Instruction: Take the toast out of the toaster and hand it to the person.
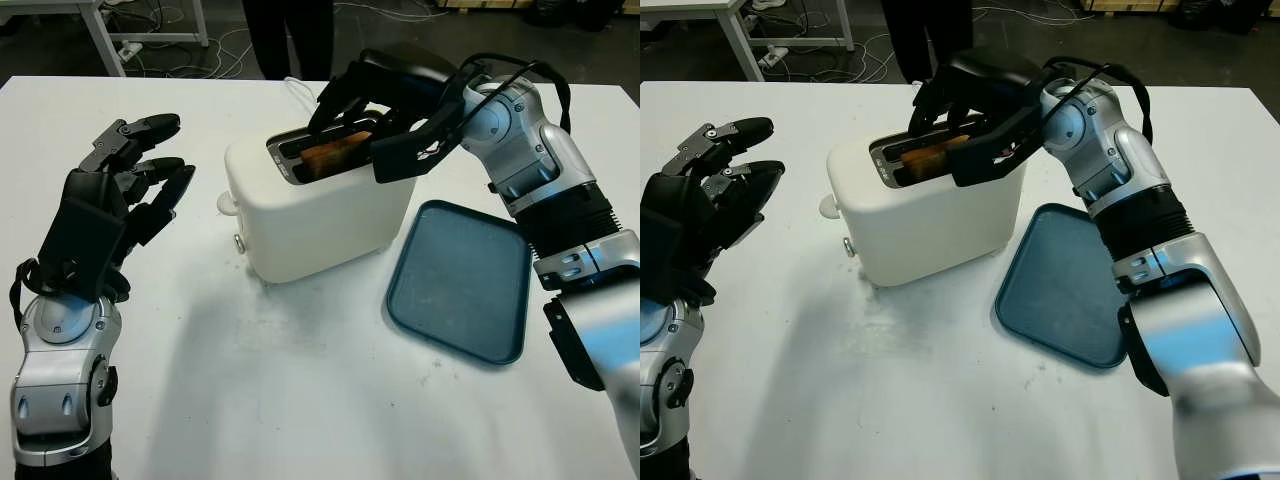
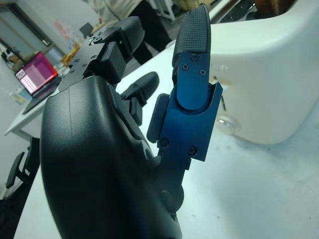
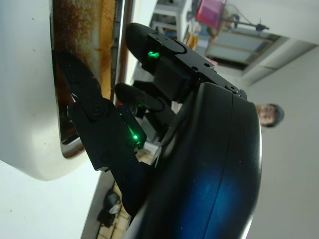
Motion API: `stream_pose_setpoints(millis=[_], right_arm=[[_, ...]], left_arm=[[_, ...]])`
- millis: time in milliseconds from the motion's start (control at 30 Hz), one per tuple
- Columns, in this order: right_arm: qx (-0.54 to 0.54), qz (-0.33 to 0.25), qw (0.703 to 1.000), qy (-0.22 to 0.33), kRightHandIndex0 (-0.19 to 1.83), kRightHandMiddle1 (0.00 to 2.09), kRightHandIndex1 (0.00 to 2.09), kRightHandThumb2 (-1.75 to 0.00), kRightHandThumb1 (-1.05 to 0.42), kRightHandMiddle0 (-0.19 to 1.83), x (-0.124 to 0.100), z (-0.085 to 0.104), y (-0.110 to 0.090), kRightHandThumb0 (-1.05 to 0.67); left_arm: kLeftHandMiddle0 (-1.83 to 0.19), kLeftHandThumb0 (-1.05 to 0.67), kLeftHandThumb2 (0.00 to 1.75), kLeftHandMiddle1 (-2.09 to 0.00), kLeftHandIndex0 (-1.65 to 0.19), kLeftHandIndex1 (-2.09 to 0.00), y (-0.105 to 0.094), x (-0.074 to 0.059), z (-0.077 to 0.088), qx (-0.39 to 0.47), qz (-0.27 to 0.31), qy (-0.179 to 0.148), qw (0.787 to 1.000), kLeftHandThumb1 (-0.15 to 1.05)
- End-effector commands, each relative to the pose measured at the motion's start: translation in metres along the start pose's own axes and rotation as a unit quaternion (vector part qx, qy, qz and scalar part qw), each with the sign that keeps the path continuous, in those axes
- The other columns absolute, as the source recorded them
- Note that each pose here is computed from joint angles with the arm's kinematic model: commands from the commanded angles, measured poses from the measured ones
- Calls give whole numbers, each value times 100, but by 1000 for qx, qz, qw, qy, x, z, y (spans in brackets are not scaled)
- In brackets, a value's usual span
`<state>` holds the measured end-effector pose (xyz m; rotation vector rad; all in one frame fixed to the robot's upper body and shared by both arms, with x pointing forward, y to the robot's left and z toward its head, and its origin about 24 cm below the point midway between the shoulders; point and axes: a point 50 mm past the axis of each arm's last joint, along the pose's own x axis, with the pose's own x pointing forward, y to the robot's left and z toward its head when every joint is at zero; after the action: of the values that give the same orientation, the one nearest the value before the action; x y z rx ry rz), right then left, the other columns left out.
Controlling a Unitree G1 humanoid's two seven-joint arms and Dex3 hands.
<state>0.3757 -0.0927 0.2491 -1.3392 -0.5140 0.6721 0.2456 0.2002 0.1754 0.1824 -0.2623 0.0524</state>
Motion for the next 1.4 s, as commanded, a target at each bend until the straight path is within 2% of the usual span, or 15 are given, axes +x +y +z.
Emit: stream_pose_setpoints(millis=[0, 133, 300, 333, 367, 433, 500, 533, 600, 667, 733, 800, 867, 967, 1367], right_arm=[[1, 16, 1000, -8, 100, 13, 59, -1, -66, 108, 2, 5, -1, -36], [-2, 54, 999, 1, 104, 16, 75, 0, -67, 116, 3, 5, 4, -40], [-15, 89, 996, 2, 106, 18, 86, 0, -67, 123, 1, 3, 12, -43], [-21, 93, 995, 1, 107, 18, 94, 0, -67, 125, 0, 3, 15, -44], [-26, 97, 995, 1, 104, 20, 114, 0, -67, 128, 0, 3, 17, -46], [-35, 105, 994, 0, 103, 24, 137, 0, -68, 132, -1, 2, 20, -49], [-44, 110, 993, -2, 101, 30, 150, 0, -69, 131, -2, 2, 23, -51], [-54, 108, 993, -5, 100, 43, 156, 0, -71, 126, -3, 3, 24, -52], [-68, 100, 993, -13, 100, 97, 166, 0, -76, 104, -4, 3, 25, -58], [-79, 77, 994, -27, 104, 131, 172, -1, -81, 95, -5, 4, 26, -60], [-92, 39, 994, -39, 109, 147, 173, -3, -88, 95, -7, 4, 27, -56], [-100, 8, 994, -46, 114, 167, 174, -14, -91, 91, -8, 4, 27, -49], [-105, -14, 993, -48, 115, 173, 174, -24, -92, 88, -8, 3, 25, -47], [-102, -49, 992, -50, 116, 174, 175, -30, -92, 86, -8, 3, 20, -47], [-115, -148, 982, -22, 115, 175, 175, -31, -92, 86, -10, -5, -12, -48]], left_arm=[[-23, -70, 19, -90, -35, -54, 0, 1, 1, 6, 3, -8, 1000, 92], [-22, -71, 20, -90, -34, -54, 0, 1, 1, 7, 3, -10, 1000, 92], [-21, -71, 20, -90, -34, -54, 0, 0, 2, 8, 5, -12, 1000, 92], [-21, -71, 20, -90, -34, -55, 0, 0, 2, 8, 6, -11, 1000, 92], [-22, -72, 20, -90, -35, -55, 0, 0, 2, 8, 7, -10, 1000, 92], [-22, -72, 19, -90, -34, -55, 0, 0, 2, 7, 8, -9, 1000, 92], [-22, -71, 19, -90, -34, -55, 0, -1, 2, 7, 8, -9, 1000, 92], [-22, -71, 19, -90, -34, -55, 0, -1, 2, 7, 7, -10, 1000, 92], [-21, -71, 19, -90, -34, -54, 0, -1, 2, 9, 6, -10, 1000, 92], [-21, -72, 20, -90, -34, -54, 0, -1, 2, 10, 6, -8, 1000, 92], [-22, -72, 20, -90, -34, -54, 0, -1, 2, 9, 6, -7, 1000, 92], [-22, -71, 20, -90, -34, -54, 0, -1, 1, 8, 6, -7, 1000, 92], [-22, -72, 20, -90, -35, -54, 0, -1, 0, 8, 7, -8, 1000, 92], [-22, -72, 19, -90, -35, -54, 0, -1, 0, 7, 7, -9, 1000, 92], [-22, -71, 19, -90, -34, -54, 1, -1, 0, 8, 7, -5, 1000, 92]])
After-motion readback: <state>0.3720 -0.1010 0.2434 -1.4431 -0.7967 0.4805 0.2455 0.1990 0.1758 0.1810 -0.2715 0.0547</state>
